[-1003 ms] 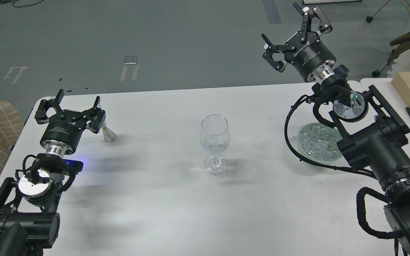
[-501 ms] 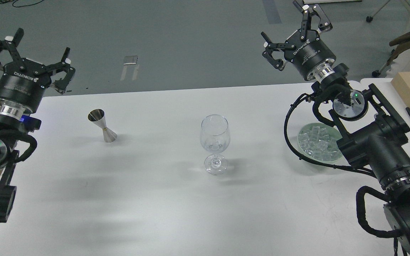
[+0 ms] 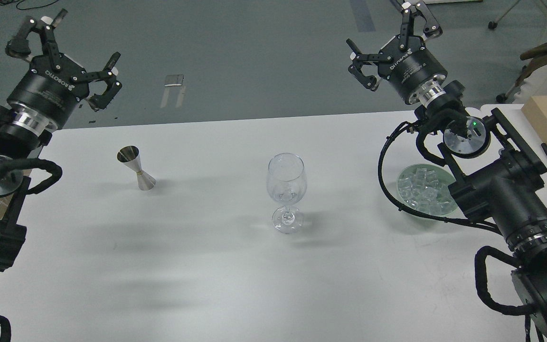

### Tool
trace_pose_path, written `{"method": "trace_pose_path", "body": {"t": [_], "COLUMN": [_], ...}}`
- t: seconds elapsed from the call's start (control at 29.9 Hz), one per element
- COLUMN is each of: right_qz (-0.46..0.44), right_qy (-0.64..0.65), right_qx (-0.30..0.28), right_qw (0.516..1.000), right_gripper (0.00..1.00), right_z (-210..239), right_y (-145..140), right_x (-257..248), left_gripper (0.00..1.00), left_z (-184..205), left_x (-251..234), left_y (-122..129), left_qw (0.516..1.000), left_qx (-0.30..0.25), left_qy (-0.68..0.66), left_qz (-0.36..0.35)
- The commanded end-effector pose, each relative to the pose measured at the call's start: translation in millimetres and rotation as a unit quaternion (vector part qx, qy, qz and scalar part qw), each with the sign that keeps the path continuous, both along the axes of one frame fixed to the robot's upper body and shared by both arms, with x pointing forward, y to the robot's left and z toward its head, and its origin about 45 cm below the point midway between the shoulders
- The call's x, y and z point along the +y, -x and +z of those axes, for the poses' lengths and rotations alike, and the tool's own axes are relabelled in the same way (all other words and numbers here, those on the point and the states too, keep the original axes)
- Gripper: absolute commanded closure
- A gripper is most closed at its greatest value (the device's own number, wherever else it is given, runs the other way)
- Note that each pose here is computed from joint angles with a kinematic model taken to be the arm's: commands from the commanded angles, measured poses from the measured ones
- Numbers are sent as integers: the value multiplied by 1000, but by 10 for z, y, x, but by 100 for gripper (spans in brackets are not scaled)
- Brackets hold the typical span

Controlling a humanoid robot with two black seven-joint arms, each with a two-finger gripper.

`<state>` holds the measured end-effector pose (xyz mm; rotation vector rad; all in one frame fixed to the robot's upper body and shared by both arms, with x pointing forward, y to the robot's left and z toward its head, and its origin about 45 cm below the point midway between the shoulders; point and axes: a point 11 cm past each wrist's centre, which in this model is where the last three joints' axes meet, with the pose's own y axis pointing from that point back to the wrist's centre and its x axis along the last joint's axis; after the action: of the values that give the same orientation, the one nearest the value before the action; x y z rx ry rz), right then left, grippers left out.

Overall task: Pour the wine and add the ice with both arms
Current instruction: 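Open the left gripper, release the jigger, and lift away, then raise the left gripper and swing the right gripper up and outward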

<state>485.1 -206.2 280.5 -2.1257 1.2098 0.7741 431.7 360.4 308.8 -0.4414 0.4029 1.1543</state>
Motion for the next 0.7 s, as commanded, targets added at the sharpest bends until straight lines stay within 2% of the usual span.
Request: {"method": "trace_pose_path", "body": {"t": [0.0,0.3,0.67], "right_qz": [1,1,0], "right_qy": [2,3,3], "right_qx": [-2,-1,1], "right_qw": [1000,1000,1000], "right_gripper": [0,0,0], "right_z": [25,12,-3], "right_y": [-9,-7,-2], "right_x": [2,-6,-10], "left_gripper": [2,2,2], "left_z": [-200,-266,-207], "left_x": [-116,-240,-266], "left_y": [-52,-67,-92], "left_qw": [999,998,996], "left_qx": [31,42,23], "left_qy": [-14,-33,-84], "left_qz": [-8,-26,-26]}}
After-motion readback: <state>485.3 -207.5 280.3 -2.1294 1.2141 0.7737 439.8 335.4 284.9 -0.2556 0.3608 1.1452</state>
